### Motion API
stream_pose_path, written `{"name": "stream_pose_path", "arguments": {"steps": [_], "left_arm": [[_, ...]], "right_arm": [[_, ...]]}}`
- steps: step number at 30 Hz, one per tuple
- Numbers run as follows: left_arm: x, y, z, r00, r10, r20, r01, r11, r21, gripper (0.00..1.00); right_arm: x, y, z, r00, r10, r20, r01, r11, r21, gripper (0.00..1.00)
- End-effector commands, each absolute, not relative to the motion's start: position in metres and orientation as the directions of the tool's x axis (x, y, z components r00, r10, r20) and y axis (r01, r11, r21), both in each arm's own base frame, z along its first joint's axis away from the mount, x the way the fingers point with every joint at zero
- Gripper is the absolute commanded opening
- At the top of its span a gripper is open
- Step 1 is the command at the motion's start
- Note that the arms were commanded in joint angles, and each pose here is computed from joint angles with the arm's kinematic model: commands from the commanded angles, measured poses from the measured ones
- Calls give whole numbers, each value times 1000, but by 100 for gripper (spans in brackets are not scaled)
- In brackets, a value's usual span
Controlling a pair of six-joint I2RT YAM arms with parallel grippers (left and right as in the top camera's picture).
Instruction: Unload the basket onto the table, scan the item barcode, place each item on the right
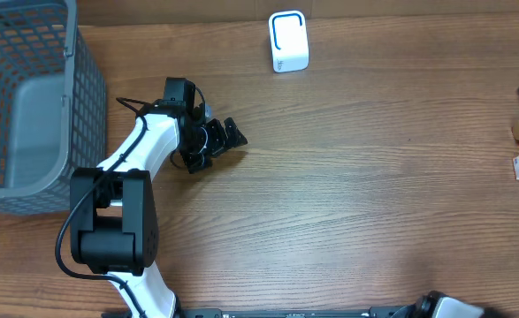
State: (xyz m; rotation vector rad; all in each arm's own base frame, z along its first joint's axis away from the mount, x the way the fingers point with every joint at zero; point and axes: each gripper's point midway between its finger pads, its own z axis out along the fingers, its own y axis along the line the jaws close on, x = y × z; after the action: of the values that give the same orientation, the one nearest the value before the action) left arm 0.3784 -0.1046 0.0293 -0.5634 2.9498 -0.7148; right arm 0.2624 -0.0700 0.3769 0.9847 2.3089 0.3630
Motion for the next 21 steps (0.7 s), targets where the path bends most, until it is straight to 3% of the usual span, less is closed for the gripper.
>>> {"name": "stream_pose_path", "arguments": {"steps": [1, 8, 21], "left_arm": [[385, -107, 44, -938, -347, -14, -300, 832, -467, 100], [385, -107, 44, -938, -347, -15, -300, 832, -467, 100], [385, -107, 44, -938, -347, -15, -300, 832, -467, 100]], "right_arm": [[230, -41, 371, -589, 655, -473, 489, 755, 437, 100], [171, -13, 321, -640, 670, -376, 522, 739, 426, 100], [171, -13, 318, -653, 659, -373, 514, 748, 421, 100]]}}
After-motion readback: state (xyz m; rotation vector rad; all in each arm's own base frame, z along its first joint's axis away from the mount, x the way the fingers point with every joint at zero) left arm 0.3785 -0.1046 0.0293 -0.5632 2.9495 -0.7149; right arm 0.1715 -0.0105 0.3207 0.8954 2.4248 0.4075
